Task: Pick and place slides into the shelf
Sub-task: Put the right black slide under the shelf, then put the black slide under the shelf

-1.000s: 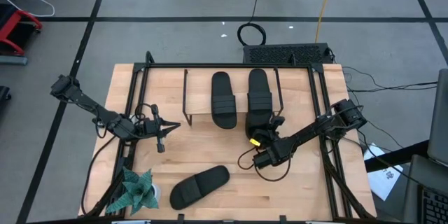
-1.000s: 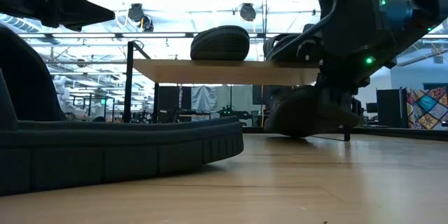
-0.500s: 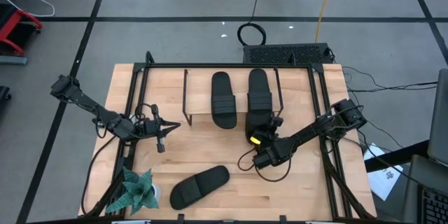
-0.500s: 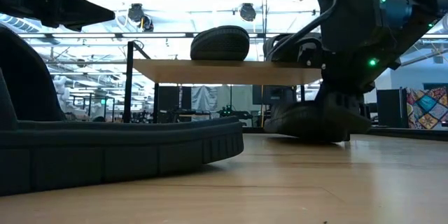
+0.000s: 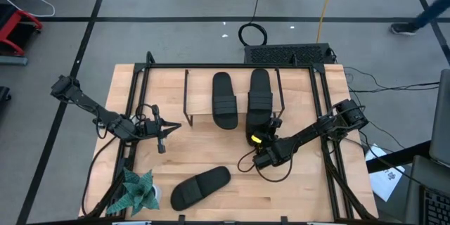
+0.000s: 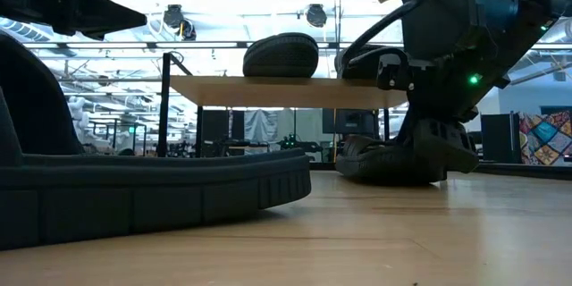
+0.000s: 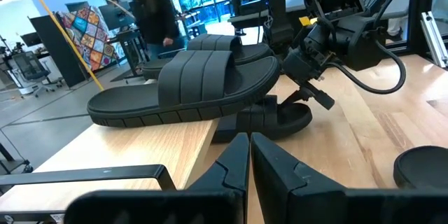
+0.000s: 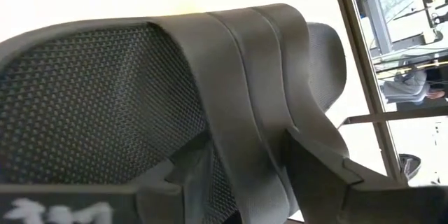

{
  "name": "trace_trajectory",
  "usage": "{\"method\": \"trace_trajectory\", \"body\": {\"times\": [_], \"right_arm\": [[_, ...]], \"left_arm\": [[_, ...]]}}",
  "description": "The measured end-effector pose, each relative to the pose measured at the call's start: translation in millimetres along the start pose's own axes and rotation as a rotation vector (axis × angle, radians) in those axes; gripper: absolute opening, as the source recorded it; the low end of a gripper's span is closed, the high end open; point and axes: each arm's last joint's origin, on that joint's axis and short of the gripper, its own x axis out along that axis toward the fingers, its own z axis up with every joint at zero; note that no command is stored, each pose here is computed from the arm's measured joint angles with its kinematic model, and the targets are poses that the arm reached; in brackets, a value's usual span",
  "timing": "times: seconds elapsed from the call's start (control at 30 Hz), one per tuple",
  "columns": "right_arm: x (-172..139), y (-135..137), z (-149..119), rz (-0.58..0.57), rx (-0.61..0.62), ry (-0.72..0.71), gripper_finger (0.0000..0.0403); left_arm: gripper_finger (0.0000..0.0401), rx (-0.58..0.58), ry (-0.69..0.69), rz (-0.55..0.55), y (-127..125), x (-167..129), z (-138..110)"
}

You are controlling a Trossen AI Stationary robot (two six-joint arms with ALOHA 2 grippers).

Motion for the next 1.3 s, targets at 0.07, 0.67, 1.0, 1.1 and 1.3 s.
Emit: {"method": "trace_trajectory", "body": {"times": [0.07,0.67,1.0,1.1,1.3], "right_arm": [[0.0,0.2,0.2,0.003,0.000,0.000,0.0179],[-10.7,8.7,1.6,0.039,-0.111,-0.079,0.0207],[-11.1,9.0,1.2,0.047,-0.121,-0.074,0.0208],[-15.2,8.0,1.5,0.059,-0.116,-0.084,0.0208],[-34.7,2.2,2.1,0.086,-0.091,-0.150,0.0208]], "left_arm": [[0.0024,-0.001,0.000,0.000,0.0,0.0,0.0],[0.0024,-0.001,0.000,0.000,0.0,0.0,0.0],[0.0024,-0.001,0.000,0.000,0.0,0.0,0.0],[0.0024,-0.001,0.001,0.000,0.0,0.0,-0.1],[0.0024,0.003,0.001,0.000,0.0,0.0,-0.1]]}}
